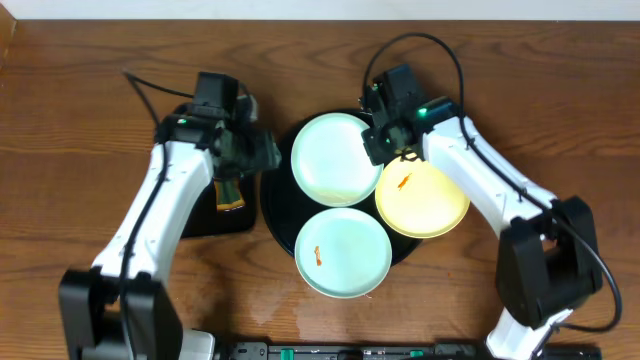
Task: Clean dirty plates on tray and stack at the side
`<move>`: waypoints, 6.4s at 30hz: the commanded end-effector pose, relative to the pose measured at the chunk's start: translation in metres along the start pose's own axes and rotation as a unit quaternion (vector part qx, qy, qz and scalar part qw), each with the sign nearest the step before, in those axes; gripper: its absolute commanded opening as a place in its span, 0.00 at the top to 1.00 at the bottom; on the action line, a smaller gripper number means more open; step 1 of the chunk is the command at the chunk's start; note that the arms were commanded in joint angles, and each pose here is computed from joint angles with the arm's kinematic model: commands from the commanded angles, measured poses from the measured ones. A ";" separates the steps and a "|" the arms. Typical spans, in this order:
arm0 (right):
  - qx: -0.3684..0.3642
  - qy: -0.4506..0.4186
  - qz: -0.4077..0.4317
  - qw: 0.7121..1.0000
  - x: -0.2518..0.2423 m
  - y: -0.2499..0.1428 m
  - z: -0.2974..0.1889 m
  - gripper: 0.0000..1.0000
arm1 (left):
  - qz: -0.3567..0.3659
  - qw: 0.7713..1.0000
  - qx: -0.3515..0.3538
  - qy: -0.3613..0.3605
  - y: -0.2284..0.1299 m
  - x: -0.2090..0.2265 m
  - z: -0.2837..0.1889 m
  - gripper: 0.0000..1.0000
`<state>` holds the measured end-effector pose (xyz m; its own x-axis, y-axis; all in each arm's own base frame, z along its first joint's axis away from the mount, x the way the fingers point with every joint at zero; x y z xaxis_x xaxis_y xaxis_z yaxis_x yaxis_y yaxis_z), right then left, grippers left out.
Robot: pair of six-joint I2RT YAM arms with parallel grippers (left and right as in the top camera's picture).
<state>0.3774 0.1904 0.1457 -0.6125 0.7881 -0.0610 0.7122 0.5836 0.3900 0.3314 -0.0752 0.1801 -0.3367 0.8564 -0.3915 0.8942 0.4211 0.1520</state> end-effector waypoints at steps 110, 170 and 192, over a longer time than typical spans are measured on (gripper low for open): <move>0.069 -0.107 0.587 0.799 -0.251 -0.227 -0.103 0.59 | -0.059 0.991 -0.044 0.112 0.014 0.055 -0.028 0.41; -0.057 0.011 0.143 0.988 -0.059 -0.066 0.014 0.99 | -0.107 0.972 -0.047 0.202 0.008 0.087 -0.002 0.41; 0.012 0.046 0.160 0.986 -0.043 -0.088 0.073 0.75 | -0.108 0.973 -0.043 0.198 0.007 0.087 -0.002 0.41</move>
<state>0.3685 0.1189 0.0671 -0.4199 0.8992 0.1231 0.8476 0.3401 0.4073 0.3106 0.0008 0.1522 -0.6085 0.7917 -0.0540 0.7706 0.6057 0.1980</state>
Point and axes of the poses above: each gripper's point midway between its finger pads, its own z axis out along the fingers, its own x axis along the line the jaws close on, y = z × x, the point moved 6 cm from there along -z, back along the fingers, and after that the axes turned 15 degrees about -z, right-handed, at the moved point
